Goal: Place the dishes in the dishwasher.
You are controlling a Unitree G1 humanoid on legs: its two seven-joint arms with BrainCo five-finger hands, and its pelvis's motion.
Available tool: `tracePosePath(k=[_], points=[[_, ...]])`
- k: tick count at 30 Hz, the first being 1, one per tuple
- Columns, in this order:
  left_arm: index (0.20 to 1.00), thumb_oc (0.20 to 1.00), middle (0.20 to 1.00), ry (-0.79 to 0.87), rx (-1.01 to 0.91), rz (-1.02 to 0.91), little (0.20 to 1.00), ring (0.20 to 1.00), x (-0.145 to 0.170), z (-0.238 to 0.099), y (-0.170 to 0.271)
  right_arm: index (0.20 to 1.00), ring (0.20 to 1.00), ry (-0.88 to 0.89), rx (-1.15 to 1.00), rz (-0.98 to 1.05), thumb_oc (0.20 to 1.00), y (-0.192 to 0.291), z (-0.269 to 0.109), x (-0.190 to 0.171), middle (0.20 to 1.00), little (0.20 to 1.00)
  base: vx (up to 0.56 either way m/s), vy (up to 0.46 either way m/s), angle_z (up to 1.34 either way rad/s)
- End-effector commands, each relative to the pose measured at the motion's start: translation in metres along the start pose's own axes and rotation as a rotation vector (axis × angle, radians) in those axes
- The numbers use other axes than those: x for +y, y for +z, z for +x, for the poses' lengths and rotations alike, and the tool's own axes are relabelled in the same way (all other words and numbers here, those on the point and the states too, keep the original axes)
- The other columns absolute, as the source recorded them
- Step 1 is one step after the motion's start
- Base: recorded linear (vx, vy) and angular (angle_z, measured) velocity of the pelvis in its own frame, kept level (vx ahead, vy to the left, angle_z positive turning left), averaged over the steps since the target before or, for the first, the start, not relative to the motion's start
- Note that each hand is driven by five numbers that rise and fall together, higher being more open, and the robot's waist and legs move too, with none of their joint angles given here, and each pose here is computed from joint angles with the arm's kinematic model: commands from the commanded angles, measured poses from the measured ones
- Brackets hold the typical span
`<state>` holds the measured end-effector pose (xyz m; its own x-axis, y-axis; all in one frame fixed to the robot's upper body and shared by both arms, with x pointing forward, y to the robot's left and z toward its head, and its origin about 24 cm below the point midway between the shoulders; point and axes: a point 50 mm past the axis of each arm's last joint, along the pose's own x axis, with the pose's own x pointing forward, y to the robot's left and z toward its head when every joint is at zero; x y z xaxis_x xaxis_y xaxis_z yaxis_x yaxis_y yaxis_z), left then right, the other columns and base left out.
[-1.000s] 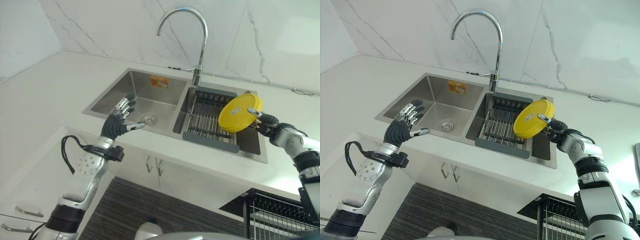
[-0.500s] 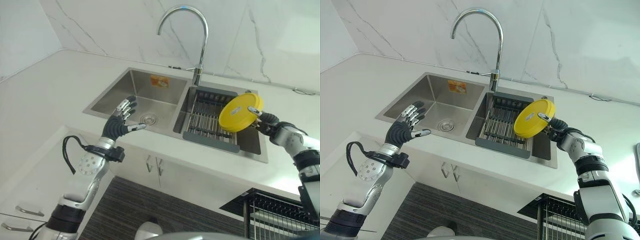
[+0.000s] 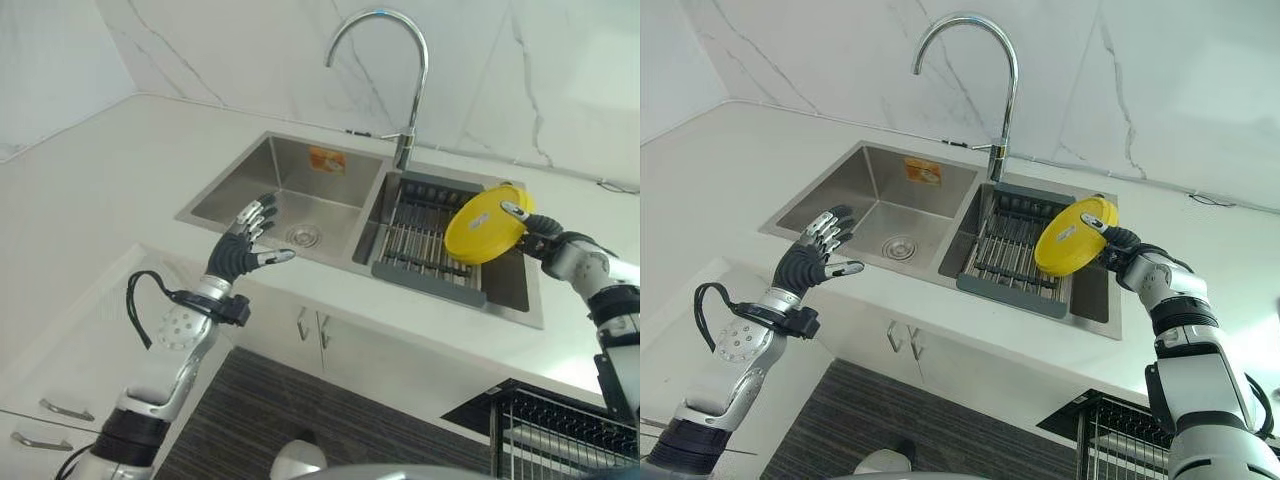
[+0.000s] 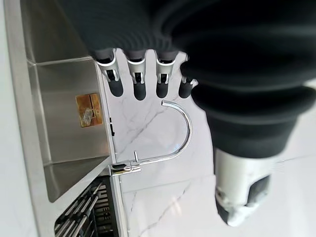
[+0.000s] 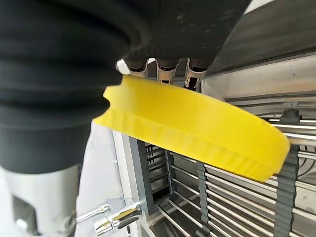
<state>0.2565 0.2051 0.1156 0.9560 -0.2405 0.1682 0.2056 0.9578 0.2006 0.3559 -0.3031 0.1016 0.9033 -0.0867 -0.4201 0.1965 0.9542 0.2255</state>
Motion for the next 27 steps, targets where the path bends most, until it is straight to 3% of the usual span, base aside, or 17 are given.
tracePosePath(k=[1, 8, 14, 15, 16, 27], points=[[1.000, 1.000, 1.000, -0.038, -0.084, 0.005, 1.000, 1.000, -0.001, 0.007, 0.019, 1.000, 1.000, 0.028, -0.114, -0.046, 1.000, 0.046, -0.003, 0.015, 1.000, 1.000, 0.00, 0.000, 0.00], [1.000, 1.000, 1.000, -0.036, -0.081, 0.016, 1.000, 1.000, 0.002, 0.005, 0.019, 1.000, 1.000, -0.009, -0.073, -0.202, 1.000, 0.048, -0.004, 0.011, 1.000, 1.000, 0.00, 0.000, 0.00], [1.000, 1.000, 1.000, -0.050, -0.076, 0.018, 1.000, 1.000, 0.001, 0.005, 0.019, 1.000, 1.000, -0.038, -0.110, -0.193, 1.000, 0.058, -0.006, 0.011, 1.000, 1.000, 0.00, 0.000, 0.00], [1.000, 1.000, 1.000, -0.051, -0.073, 0.020, 1.000, 1.000, 0.000, 0.005, 0.018, 0.435, 0.435, -0.041, -0.114, -0.179, 0.435, 0.059, -0.006, 0.012, 0.435, 0.435, 0.00, 0.000, 0.00], [1.000, 1.000, 1.000, -0.053, -0.069, 0.021, 1.000, 1.000, 0.001, 0.005, 0.017, 0.200, 0.200, -0.048, -0.121, -0.170, 0.200, 0.059, -0.006, 0.010, 0.200, 0.200, 0.00, 0.000, 0.00], [1.000, 1.000, 1.000, -0.046, -0.033, 0.039, 1.000, 1.000, 0.006, -0.003, 0.010, 0.200, 0.200, 0.035, -0.252, 0.087, 0.200, 0.062, -0.006, 0.021, 0.200, 0.200, 0.00, 0.003, 0.00]])
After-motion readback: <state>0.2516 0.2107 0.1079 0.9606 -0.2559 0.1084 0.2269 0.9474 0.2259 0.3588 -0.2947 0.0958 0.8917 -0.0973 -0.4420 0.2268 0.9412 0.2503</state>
